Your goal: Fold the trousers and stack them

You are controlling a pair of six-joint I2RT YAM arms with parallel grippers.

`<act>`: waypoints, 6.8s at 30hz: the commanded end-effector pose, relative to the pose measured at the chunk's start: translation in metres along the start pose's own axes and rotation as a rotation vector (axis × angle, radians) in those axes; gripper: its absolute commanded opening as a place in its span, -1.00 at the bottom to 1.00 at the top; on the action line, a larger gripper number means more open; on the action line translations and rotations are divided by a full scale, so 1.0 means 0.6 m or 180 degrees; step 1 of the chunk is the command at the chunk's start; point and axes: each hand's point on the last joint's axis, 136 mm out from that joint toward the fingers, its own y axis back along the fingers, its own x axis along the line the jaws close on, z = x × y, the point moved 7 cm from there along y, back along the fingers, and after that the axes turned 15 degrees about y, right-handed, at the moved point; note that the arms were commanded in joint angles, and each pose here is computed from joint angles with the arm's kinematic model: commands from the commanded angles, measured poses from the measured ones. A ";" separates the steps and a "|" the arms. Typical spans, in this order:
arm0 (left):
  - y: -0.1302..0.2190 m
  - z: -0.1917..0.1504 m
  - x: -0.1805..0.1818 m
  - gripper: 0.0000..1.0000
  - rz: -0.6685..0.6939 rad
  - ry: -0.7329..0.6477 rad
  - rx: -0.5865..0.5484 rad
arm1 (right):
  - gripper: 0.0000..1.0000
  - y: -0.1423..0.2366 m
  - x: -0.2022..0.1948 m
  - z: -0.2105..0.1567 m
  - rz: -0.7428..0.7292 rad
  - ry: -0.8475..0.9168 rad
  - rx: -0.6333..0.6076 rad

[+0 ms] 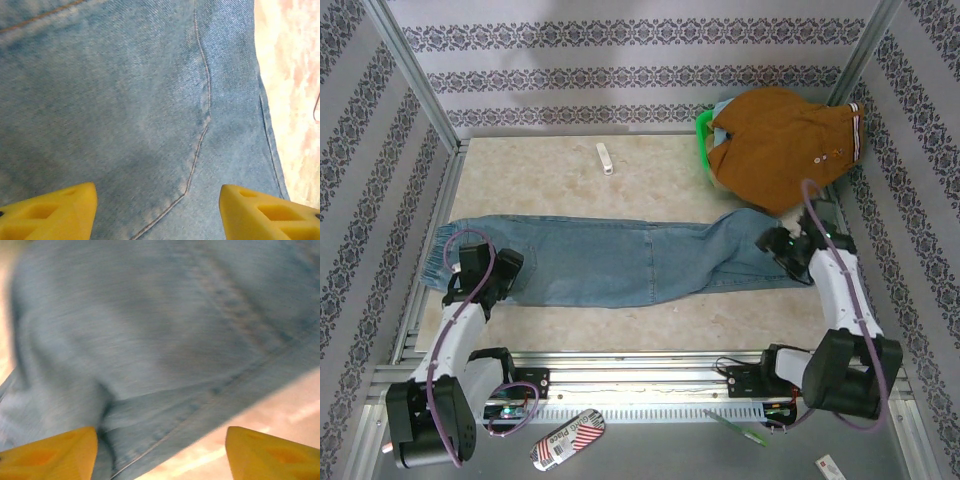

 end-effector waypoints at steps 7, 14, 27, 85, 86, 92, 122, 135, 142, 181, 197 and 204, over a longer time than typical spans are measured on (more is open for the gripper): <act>-0.076 -0.001 0.001 0.38 0.0015 0.0096 0.0150 | 0.33 -0.048 -0.063 0.025 -0.0334 -0.0419 0.0044; -0.096 0.010 -0.020 0.36 -0.0015 0.0116 0.0111 | 0.02 -0.110 -0.082 0.035 -0.0464 -0.0436 0.0378; -0.085 0.028 -0.024 0.37 -0.0070 0.0107 -0.0013 | -0.94 -0.101 -0.071 0.054 -0.0375 -0.0475 0.0319; -0.221 0.041 -0.278 0.57 0.1583 -0.2777 0.0290 | 0.35 -0.258 0.527 -0.025 0.0166 0.4125 0.1026; -0.226 0.032 -0.276 0.58 0.1606 -0.2861 0.0373 | 0.35 -0.262 0.528 -0.028 0.0190 0.4158 0.1070; -0.259 0.003 -0.242 0.51 0.1806 -0.3001 0.0603 | 0.15 -0.294 0.515 -0.054 0.0326 0.4163 0.1363; -0.152 0.014 -0.314 -1.00 0.1194 -0.2853 0.0143 | -1.00 -0.216 0.505 0.006 0.0522 0.3499 0.0511; -0.111 0.023 -0.362 -1.00 0.0931 -0.2868 -0.0067 | -1.00 -0.178 0.488 0.048 0.0562 0.3250 0.0179; -0.169 0.029 -0.373 -1.00 0.1102 -0.3013 -0.0023 | -1.00 -0.220 0.492 0.054 0.0527 0.3294 0.0350; -0.175 -0.190 -0.213 0.98 0.0888 -0.3119 0.0313 | -0.20 -0.238 0.384 -0.146 0.0208 0.2700 0.0890; -0.213 -0.088 -0.127 0.97 0.1157 -0.2395 0.0517 | -0.11 -0.255 0.234 -0.087 0.0087 0.1907 0.1145; -0.106 -0.087 -0.166 0.96 0.0603 -0.2183 0.0454 | -0.11 -0.217 0.262 -0.119 0.0445 0.1924 0.1199</act>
